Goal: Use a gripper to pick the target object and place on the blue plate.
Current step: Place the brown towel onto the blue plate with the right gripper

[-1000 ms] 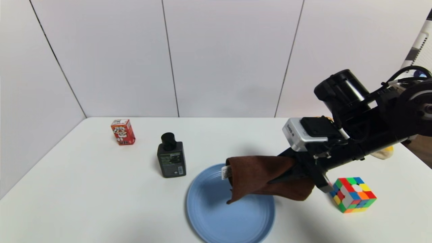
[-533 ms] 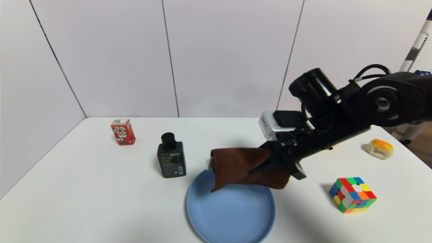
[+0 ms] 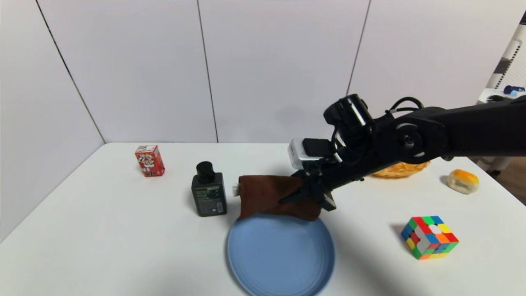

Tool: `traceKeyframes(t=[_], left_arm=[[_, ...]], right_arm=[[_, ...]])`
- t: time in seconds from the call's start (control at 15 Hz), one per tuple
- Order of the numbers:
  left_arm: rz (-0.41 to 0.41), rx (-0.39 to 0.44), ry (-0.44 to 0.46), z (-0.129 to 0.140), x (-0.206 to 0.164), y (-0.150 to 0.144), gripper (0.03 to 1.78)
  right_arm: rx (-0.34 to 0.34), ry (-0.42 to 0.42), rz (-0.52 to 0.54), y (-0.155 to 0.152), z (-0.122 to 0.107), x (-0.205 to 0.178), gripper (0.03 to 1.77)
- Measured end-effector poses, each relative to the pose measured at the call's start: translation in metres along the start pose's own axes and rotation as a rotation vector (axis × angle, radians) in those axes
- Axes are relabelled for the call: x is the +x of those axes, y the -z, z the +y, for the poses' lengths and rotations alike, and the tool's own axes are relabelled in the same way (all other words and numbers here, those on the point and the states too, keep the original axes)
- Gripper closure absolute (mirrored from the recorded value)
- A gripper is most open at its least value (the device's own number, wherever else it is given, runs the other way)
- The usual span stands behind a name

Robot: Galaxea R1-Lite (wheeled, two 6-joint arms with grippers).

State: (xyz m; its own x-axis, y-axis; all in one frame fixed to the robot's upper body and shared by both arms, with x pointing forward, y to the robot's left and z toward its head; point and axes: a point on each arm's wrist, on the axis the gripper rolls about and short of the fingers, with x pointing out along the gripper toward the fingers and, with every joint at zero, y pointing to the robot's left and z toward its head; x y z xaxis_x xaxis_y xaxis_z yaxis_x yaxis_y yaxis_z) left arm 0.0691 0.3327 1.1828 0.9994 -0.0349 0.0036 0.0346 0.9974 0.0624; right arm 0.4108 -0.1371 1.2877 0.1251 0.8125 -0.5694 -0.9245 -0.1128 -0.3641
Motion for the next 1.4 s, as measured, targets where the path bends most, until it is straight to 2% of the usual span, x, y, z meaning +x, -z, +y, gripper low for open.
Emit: traceKeyframes(t=[0.27,0.67,1.0,1.4], left_arm=[[0.000,0.000,0.000,0.000,0.000,0.000,0.12],[0.000,0.000,0.000,0.000,0.000,0.000,0.12],[0.000,0.000,0.000,0.000,0.000,0.000,0.12],[0.000,0.000,0.000,0.000,0.000,0.000,0.12]], right_arm=[[0.017,-0.046,0.009,0.007,0.012,0.011,1.48],[-0.009,-0.097,-0.006,0.009,0.038,0.030,1.48],[0.010,-0.120,0.013,0.013,0.055,0.021,1.48],[0.016,-0.115,0.019,0.013,0.059,0.014,1.48]])
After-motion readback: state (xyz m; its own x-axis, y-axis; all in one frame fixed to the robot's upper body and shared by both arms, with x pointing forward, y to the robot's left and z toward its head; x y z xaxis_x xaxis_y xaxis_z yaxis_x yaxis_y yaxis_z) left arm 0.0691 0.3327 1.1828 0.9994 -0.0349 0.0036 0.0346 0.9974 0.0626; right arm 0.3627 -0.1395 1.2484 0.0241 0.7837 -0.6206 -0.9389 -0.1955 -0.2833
